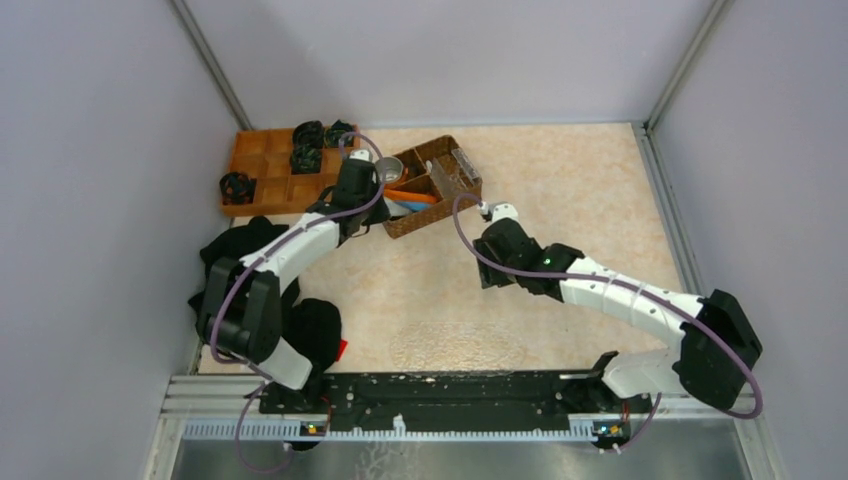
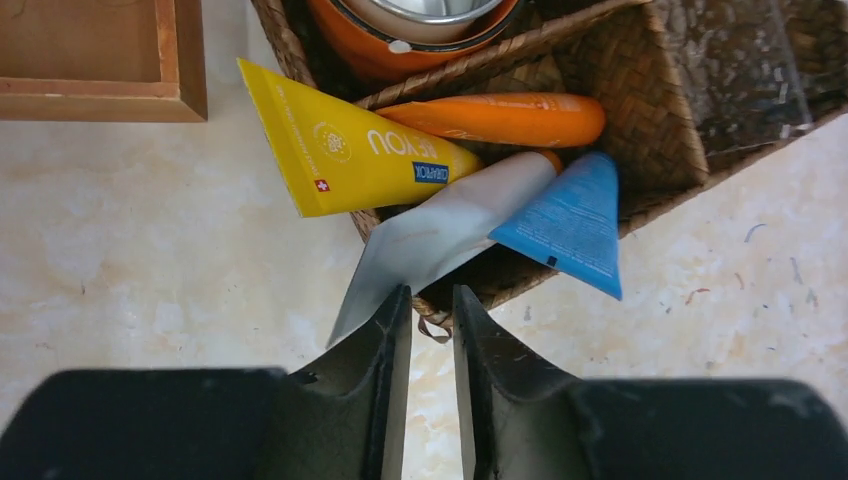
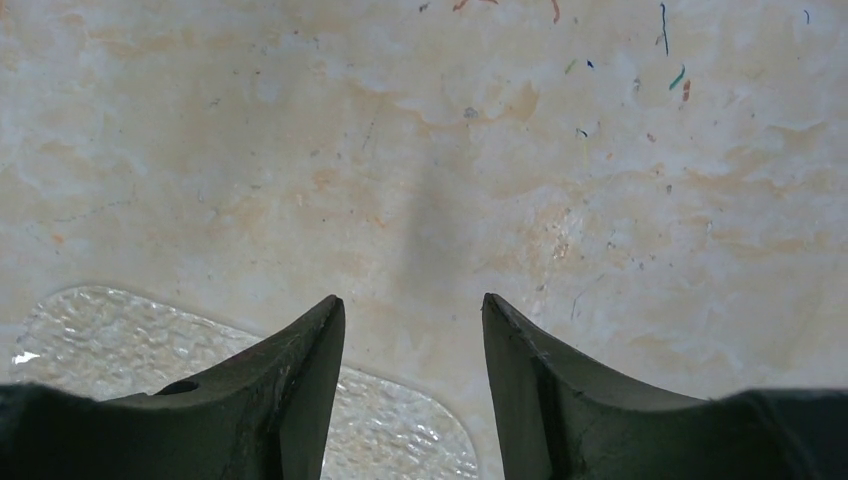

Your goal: Prepare toiletry sets of a toothbrush and toothpaste on the tray

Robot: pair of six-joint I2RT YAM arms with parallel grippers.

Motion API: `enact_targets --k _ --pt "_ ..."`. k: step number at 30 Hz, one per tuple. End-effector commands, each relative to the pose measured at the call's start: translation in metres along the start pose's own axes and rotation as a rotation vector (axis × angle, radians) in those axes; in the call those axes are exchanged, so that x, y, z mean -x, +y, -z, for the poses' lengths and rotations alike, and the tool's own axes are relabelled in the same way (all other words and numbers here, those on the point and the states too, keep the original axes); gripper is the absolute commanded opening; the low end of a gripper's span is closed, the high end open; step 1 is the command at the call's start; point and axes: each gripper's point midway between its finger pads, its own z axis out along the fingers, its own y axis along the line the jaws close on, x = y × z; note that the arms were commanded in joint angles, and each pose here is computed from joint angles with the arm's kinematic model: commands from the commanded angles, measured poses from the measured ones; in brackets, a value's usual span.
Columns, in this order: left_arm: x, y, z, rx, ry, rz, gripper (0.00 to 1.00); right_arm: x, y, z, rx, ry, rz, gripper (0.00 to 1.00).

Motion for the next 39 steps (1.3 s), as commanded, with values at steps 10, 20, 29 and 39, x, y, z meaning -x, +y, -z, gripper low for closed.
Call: enact_targets --k 10,20,29,39 --pt "0.041 -0.001 -0.006 0.078 -0.037 -0.001 0.37 0.004 -0.035 0.008 -0.055 -0.051 -0.066 0.63" --pt "0.017 -0.028 0.074 -0.155 -0.041 0.056 0.45 0.151 -0.104 -0.033 -0.010 -0.259 -0.267 0.35" --pt "-0.041 -0.016 0.098 -0.204 0.052 0.068 0.45 0.230 -0.095 -0.129 0.086 -0.194 -0.131 0.53" --pt "-0.052 -0.016 0.110 -0.235 0.070 0.042 0.44 0.303 -0.110 -0.204 0.116 -0.250 -0.094 0.60"
